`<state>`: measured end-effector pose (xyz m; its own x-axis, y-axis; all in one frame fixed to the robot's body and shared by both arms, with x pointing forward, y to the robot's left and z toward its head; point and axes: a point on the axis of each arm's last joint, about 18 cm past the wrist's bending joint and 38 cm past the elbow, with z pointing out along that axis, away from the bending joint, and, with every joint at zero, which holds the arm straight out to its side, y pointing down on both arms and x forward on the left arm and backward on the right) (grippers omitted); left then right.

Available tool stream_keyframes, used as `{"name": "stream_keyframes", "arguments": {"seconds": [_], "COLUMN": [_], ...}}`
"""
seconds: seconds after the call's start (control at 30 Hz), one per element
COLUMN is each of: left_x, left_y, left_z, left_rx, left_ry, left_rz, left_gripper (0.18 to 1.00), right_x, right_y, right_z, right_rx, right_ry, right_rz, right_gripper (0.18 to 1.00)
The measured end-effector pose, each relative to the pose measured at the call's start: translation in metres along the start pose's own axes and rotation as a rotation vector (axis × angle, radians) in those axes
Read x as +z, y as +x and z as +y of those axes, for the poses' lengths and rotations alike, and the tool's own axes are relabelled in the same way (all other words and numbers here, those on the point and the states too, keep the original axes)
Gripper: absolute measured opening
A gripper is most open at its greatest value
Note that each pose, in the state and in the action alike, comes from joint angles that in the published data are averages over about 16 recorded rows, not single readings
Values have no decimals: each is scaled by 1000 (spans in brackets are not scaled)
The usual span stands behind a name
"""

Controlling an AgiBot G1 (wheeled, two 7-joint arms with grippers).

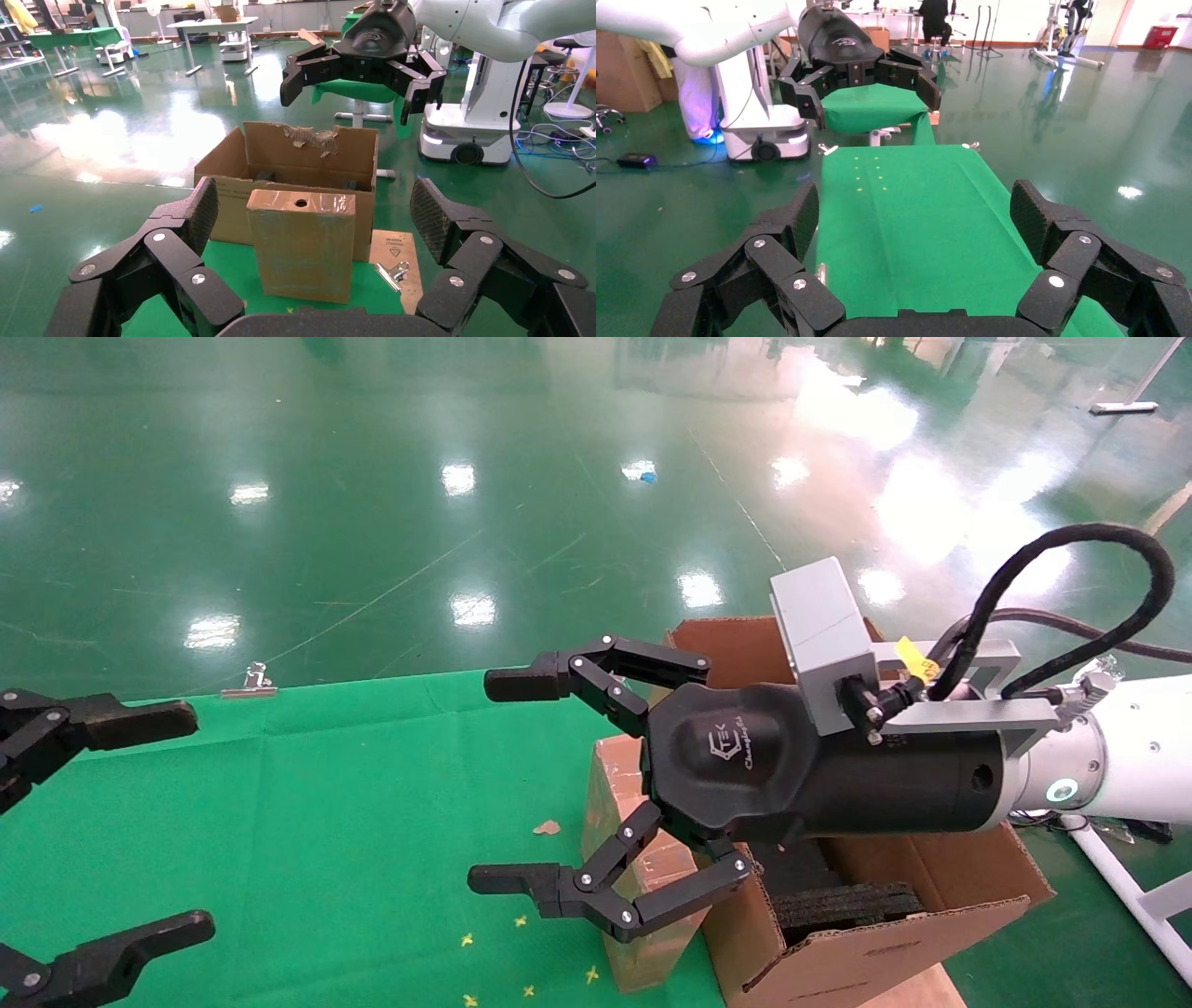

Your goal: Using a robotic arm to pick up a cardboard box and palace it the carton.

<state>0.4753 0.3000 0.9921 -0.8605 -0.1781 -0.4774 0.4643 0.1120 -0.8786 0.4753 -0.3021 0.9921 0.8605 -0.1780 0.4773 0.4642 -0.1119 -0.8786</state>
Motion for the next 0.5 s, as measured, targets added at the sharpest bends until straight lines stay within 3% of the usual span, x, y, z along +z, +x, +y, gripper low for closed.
{"name": "stream_keyframes", "arguments": {"seconds": [0.5], "left_x": [0], "left_y": [0], "left_z": [0], "left_rx": [0], "left_ry": [0], "left_rz": [0], "left_gripper": [1001], "right_x": [1], "right_y": [-1], "right_z": [2], "right_rx": [-4], "right_ry": [-21], "right_rz": [-5], "right_gripper": [1000]}}
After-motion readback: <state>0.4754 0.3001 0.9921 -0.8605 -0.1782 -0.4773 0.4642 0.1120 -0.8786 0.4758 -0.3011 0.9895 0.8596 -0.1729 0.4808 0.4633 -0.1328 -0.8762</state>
